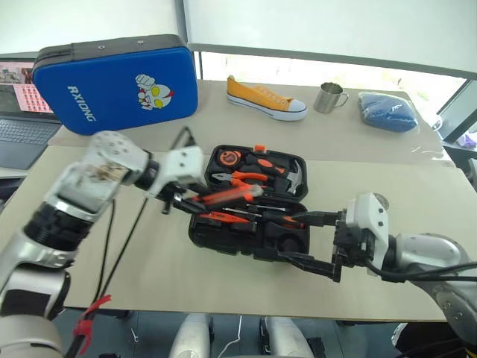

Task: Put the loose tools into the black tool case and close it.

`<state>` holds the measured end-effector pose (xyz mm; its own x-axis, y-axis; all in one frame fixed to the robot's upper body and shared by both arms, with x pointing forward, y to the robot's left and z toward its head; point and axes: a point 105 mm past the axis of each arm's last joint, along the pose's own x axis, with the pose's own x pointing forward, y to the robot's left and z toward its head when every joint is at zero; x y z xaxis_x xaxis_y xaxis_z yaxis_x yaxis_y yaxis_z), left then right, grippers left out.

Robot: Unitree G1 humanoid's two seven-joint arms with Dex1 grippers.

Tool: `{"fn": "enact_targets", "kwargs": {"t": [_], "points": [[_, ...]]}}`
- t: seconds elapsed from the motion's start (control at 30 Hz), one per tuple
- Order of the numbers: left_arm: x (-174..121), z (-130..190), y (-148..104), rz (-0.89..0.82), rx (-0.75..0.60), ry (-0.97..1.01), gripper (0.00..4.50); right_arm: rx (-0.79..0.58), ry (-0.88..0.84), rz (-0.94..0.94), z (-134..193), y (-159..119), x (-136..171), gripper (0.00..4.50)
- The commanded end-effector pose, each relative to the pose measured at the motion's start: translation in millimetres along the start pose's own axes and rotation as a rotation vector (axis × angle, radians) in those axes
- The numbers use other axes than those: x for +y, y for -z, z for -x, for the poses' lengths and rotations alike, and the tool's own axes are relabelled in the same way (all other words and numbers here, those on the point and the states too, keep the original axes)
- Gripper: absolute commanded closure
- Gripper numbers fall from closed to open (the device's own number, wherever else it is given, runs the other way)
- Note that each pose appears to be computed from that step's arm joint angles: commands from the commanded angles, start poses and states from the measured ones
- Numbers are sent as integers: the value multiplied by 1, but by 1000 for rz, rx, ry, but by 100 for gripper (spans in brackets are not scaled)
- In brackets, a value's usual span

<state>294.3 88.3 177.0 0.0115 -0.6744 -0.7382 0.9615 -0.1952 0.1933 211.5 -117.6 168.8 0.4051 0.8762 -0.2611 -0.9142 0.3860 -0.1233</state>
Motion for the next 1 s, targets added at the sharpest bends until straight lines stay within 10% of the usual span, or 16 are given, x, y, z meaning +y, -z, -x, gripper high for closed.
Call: {"fn": "enact_targets", "kwargs": {"t": [0.03, 1.0], "points": [[-5, -22, -8, 69, 69, 45, 284, -31, 42, 43, 5, -11, 3, 0], [-3, -28, 40, -74, 302, 86, 284, -94, 140, 16, -1, -24, 3, 0]]}}
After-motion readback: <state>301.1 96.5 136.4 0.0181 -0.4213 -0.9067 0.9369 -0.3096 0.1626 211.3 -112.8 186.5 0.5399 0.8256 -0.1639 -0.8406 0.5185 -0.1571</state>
